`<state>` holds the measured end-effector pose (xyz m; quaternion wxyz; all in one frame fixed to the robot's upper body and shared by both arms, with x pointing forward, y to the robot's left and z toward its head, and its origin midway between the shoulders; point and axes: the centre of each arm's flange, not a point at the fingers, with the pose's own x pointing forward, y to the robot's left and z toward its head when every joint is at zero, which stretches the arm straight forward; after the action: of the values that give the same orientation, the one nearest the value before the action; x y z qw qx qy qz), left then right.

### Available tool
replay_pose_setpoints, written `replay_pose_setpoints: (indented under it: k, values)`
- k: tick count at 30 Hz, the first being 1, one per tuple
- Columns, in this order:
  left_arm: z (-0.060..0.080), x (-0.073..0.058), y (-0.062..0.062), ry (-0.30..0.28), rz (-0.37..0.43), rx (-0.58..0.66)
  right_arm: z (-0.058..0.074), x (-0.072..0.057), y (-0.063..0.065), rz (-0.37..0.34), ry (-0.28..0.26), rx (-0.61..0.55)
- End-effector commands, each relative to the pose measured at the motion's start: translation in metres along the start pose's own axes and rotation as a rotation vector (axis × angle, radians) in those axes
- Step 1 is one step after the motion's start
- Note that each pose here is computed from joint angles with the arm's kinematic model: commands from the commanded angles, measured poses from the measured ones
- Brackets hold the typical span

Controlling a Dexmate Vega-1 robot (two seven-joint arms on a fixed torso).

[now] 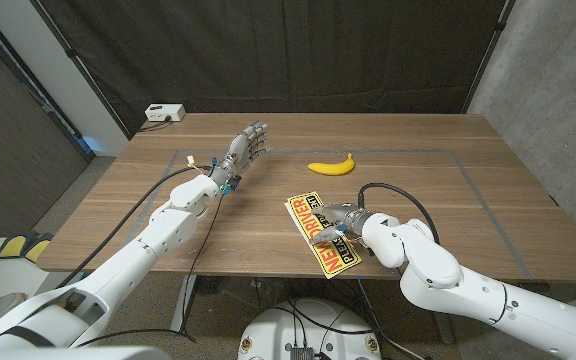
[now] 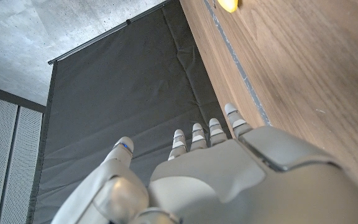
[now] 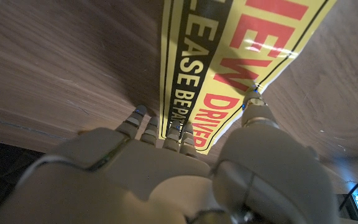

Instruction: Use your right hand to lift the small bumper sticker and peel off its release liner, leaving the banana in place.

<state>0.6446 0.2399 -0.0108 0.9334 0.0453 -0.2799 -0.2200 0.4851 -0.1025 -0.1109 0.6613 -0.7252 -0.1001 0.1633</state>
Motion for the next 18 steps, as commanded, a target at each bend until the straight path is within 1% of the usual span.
replay_pose_setpoints:
  k: [1,5,10,12,15,18]
  values:
    - [0.002,0.003,0.001,0.0,0.0,0.007,-0.01,0.008,0.013,-0.01,0.036,-0.007]
    - [0.002,0.004,0.002,0.001,-0.001,0.008,-0.013,0.006,0.017,-0.104,0.033,-0.01]
    - [0.003,0.004,0.002,-0.001,-0.001,0.006,-0.02,0.009,0.025,-0.11,0.053,-0.003]
    - [0.003,0.003,0.003,-0.001,0.003,0.008,-0.021,0.009,0.028,-0.126,0.048,0.004]
    - [0.004,0.001,0.005,0.002,0.008,0.011,-0.022,0.007,0.029,-0.186,0.037,0.024]
    - [0.004,0.0,0.004,0.004,0.007,0.009,-0.021,0.003,0.03,-0.28,0.026,0.035]
